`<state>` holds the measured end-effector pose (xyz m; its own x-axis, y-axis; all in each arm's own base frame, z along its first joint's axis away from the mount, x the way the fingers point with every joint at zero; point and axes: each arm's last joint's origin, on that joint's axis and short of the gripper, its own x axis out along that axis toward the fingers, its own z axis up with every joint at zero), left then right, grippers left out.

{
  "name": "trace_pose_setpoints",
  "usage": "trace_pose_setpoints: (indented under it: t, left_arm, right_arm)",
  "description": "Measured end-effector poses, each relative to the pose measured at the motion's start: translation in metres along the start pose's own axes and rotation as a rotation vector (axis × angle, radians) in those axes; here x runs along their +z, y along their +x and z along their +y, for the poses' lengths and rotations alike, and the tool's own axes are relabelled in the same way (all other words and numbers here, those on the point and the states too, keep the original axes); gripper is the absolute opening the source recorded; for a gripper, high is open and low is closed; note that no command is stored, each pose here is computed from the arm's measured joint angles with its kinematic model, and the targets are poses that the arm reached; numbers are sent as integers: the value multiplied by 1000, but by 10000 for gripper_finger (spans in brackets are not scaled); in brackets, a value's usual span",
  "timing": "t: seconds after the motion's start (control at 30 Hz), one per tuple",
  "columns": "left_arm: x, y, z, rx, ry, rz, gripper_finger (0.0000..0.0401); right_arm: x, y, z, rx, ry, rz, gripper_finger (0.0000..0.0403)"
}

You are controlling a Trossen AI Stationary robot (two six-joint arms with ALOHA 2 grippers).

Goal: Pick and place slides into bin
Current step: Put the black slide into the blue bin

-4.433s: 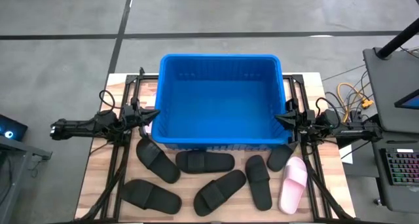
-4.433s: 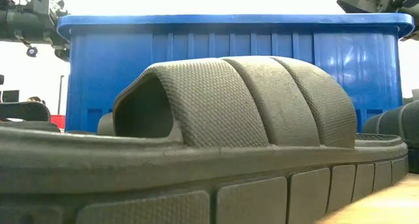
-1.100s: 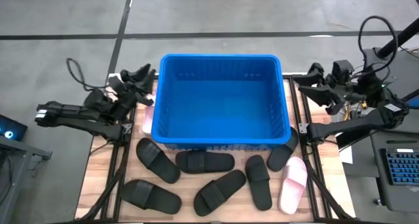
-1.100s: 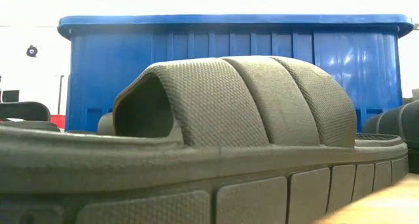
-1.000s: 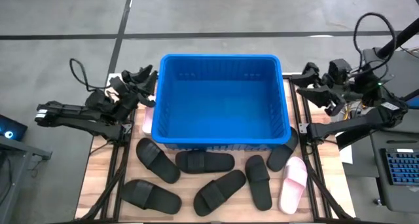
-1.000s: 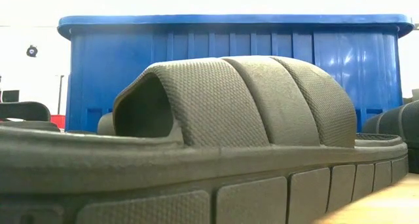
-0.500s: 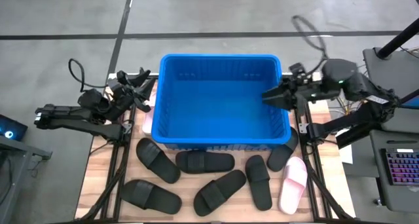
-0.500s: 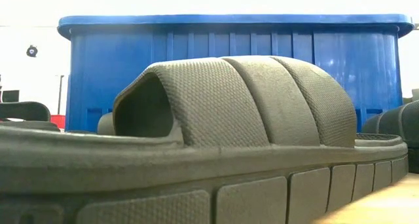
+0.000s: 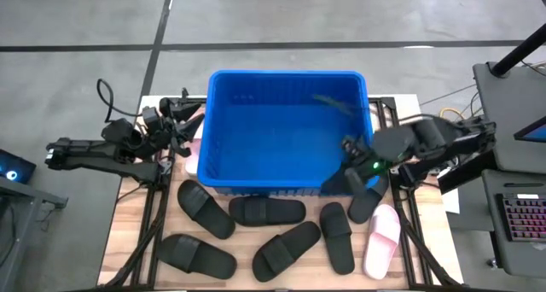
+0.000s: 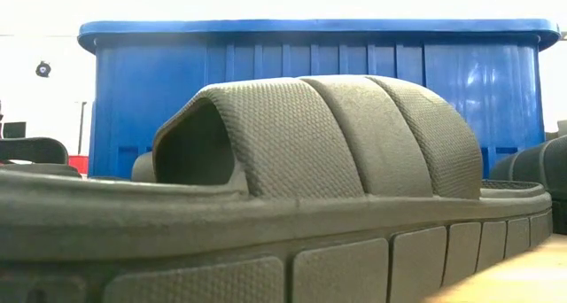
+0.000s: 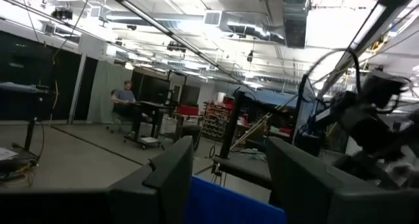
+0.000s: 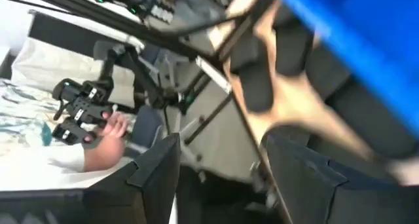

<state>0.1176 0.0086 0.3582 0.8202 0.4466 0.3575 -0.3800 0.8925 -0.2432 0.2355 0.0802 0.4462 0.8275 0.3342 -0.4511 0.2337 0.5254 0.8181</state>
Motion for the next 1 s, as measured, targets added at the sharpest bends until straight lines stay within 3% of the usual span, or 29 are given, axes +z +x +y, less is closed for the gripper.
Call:
trace_pose_setpoints:
  t: [0.13, 0.33, 0.6, 1.0]
  left_arm:
    - [-1, -2, 1, 0, 10, 18, 180]
    - [-1, -2, 1, -1, 13, 23, 180]
    - [-2, -1, 1, -1, 16, 25, 180]
    - [-3, 0, 0, -2, 19, 30, 180]
  right_arm:
    - [-18, 28, 10, -31, 66, 88, 219]
    - [-42, 56, 26, -121, 62, 206, 219]
    - [-73, 101, 20, -365, 32, 355, 219]
    - [-123, 148, 3, -666, -235, 594, 219]
